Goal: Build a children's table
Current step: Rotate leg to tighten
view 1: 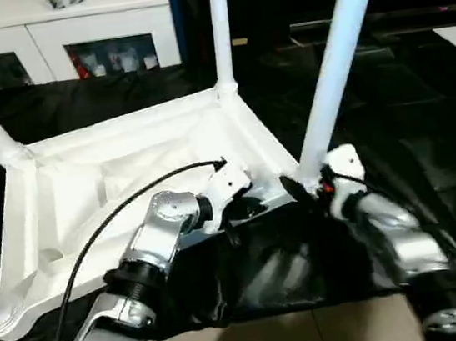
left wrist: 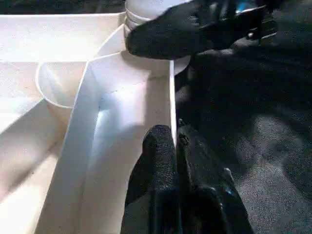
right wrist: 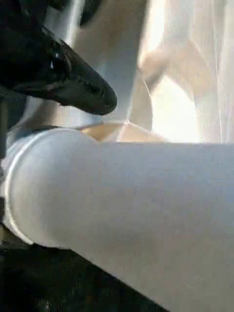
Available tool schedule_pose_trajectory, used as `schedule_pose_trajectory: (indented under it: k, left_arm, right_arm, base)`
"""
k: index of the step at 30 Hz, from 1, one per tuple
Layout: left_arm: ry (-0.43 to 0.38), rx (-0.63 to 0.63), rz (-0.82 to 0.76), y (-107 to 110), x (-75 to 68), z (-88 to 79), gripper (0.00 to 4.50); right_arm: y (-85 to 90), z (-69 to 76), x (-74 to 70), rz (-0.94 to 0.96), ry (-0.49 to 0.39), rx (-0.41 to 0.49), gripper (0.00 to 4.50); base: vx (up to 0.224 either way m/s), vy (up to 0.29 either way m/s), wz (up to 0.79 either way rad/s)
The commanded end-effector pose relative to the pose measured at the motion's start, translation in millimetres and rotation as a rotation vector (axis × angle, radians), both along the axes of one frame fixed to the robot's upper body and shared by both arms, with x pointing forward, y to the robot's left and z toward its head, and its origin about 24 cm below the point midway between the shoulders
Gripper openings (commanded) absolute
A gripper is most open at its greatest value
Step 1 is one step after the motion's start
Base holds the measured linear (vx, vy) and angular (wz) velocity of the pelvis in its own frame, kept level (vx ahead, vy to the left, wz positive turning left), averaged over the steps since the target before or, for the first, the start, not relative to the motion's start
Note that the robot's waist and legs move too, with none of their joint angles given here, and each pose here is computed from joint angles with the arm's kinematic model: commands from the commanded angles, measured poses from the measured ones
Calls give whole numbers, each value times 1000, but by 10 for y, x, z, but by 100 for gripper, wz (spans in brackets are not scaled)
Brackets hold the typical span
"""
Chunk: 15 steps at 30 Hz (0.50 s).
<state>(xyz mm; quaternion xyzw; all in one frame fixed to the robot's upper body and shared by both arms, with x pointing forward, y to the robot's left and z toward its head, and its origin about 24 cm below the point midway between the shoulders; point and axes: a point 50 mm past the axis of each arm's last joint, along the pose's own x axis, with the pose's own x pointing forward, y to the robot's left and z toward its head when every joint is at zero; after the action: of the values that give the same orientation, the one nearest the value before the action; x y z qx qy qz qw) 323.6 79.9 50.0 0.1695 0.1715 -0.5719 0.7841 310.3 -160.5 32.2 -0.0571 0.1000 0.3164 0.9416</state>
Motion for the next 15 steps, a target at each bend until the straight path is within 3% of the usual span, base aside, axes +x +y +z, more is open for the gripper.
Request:
schedule_pose_trajectory:
  k: [1, 7, 9, 12, 13, 15]
  left_arm:
    - [60, -45, -134, -90, -142, -87, 0]
    - [79, -24, -243, 121, -182, -39, 0]
    - [92, -4, -296, 245, -194, -20, 0]
    - [97, 8, -310, 294, -193, -14, 0]
    - [100, 13, -318, 317, -194, -11, 0]
    - [103, 21, -327, 365, -187, 1, 0]
  right_arm:
    - [289, -8, -118, 274, 15, -1, 393]
    - [102, 67, -215, 474, 49, -15, 393]
    - [1, 89, -236, 570, 89, -39, 361]
    - [-15, 94, -244, 605, 106, -53, 356]
    - [-24, 95, -250, 622, 116, -57, 327]
    - [-39, 100, -262, 652, 134, -59, 319]
  base:
    - [0, 0, 0]
    - [30, -32, 4]
    - [0, 0, 0]
    - [0, 0, 0]
    - [0, 0, 0]
    - [0, 0, 0]
